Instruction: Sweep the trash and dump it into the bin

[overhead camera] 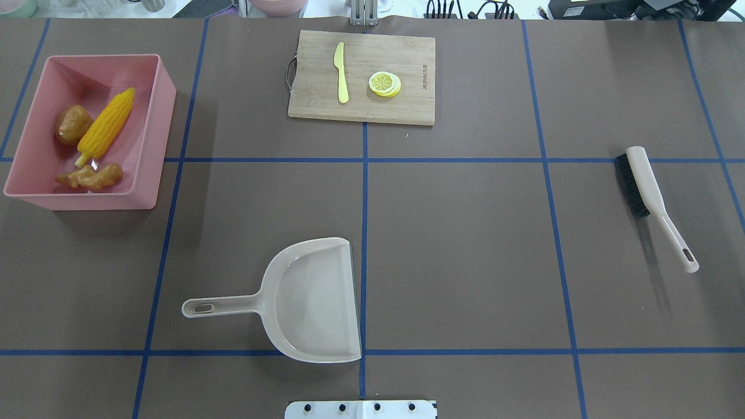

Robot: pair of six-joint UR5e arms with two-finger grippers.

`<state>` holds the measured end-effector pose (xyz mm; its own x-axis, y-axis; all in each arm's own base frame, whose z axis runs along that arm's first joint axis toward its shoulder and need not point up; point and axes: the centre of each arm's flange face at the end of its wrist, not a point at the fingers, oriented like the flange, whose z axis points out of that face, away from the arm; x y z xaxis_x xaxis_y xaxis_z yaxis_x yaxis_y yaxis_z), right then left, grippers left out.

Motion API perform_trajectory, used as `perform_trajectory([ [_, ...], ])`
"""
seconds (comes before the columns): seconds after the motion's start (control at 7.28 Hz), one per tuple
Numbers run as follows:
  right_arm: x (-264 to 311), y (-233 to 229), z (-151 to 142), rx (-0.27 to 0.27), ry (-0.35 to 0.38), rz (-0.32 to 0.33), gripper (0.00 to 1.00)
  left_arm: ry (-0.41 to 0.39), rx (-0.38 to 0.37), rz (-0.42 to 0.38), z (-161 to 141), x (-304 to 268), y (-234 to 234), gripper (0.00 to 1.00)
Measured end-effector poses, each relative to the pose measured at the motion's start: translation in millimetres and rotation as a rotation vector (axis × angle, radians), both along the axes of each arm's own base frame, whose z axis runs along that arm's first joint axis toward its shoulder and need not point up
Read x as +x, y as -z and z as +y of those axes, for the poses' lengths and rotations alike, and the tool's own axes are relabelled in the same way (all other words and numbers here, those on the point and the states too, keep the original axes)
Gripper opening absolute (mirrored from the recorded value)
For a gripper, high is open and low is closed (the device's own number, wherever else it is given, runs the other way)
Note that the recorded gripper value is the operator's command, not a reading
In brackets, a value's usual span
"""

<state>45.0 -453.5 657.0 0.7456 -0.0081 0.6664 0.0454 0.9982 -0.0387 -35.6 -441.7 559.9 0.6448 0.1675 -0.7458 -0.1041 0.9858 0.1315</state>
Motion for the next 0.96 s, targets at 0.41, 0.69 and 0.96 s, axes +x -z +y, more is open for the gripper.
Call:
perform_trajectory([
  [0.41,0.3,-1.2,0.7,-0.002,-0.001,0.001,1.0,0.06,-0.15,0.034,24.3,-23.5,-66.1,0.99],
  [0.69,0.2,0.2,-0.7,0.001,-0.001,0.0,1.0,0.074,-0.183,0.029,29.4,-29.1,-82.4,0.99],
  [0.96,0.2,2.2,-2.7,0.006,-0.001,0.0,1.0,0.101,-0.206,-0.033,28.0,-34.5,-85.9,0.99],
])
